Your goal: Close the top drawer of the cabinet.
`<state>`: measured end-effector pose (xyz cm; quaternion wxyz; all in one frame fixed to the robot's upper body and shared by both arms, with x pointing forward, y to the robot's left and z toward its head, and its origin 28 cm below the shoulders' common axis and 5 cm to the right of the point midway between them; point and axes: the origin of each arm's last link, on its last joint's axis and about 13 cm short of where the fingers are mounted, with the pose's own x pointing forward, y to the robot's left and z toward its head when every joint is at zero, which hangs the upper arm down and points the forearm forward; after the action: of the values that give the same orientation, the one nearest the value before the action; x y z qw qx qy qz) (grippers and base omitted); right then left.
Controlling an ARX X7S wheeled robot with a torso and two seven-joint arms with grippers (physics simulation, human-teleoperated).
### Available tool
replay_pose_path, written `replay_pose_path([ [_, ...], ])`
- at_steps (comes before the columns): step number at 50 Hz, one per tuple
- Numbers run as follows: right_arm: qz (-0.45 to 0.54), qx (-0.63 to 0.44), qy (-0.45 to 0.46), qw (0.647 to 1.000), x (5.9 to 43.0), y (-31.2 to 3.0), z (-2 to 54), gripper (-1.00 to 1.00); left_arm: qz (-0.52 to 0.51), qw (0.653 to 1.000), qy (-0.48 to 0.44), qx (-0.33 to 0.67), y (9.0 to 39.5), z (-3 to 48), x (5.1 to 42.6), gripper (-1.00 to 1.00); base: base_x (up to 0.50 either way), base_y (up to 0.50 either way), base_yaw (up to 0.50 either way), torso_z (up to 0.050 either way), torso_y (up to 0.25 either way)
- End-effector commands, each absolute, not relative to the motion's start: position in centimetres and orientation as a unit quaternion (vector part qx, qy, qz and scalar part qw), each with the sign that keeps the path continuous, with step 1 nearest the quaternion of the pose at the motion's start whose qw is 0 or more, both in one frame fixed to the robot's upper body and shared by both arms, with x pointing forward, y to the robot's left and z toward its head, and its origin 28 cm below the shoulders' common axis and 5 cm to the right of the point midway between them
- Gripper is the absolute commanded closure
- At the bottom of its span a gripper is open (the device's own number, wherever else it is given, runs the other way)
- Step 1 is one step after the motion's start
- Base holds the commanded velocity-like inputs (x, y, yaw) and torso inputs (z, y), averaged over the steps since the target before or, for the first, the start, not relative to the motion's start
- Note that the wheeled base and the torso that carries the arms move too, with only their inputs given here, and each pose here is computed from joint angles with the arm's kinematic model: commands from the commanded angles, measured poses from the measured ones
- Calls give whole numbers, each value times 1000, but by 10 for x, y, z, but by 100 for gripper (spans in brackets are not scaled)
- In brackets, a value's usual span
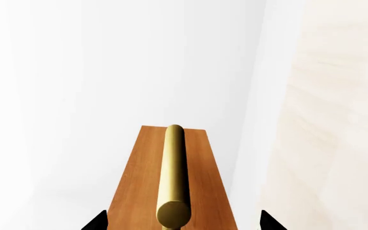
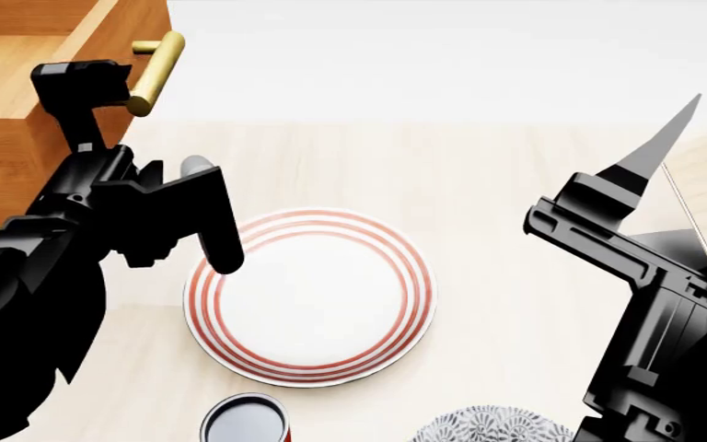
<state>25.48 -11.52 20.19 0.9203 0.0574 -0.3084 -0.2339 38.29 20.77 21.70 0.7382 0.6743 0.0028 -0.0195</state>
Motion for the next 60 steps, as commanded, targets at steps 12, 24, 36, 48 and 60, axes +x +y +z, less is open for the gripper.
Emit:
replay_pose_path([
  [12,-235,56,-308,920,256,-116,201,-100,6,741,28,671,228,218,380,-100,0,0,0,0,0],
  [24,-236,55,-308,920,255,-116,202,-100,17,738,36,674,237,220,380,-100,0,0,0,0,0],
  [36,-236,55,-310,920,255,-117,202,-100,32,735,43,676,248,225,378,-100,0,0,0,0,0],
  [48,-234,53,-309,920,256,-116,201,-100,48,732,55,677,261,229,375,-100,0,0,0,0,0],
  [60,-234,53,-311,920,257,-117,203,-100,59,729,74,678,274,227,372,-100,0,0,0,0,1],
])
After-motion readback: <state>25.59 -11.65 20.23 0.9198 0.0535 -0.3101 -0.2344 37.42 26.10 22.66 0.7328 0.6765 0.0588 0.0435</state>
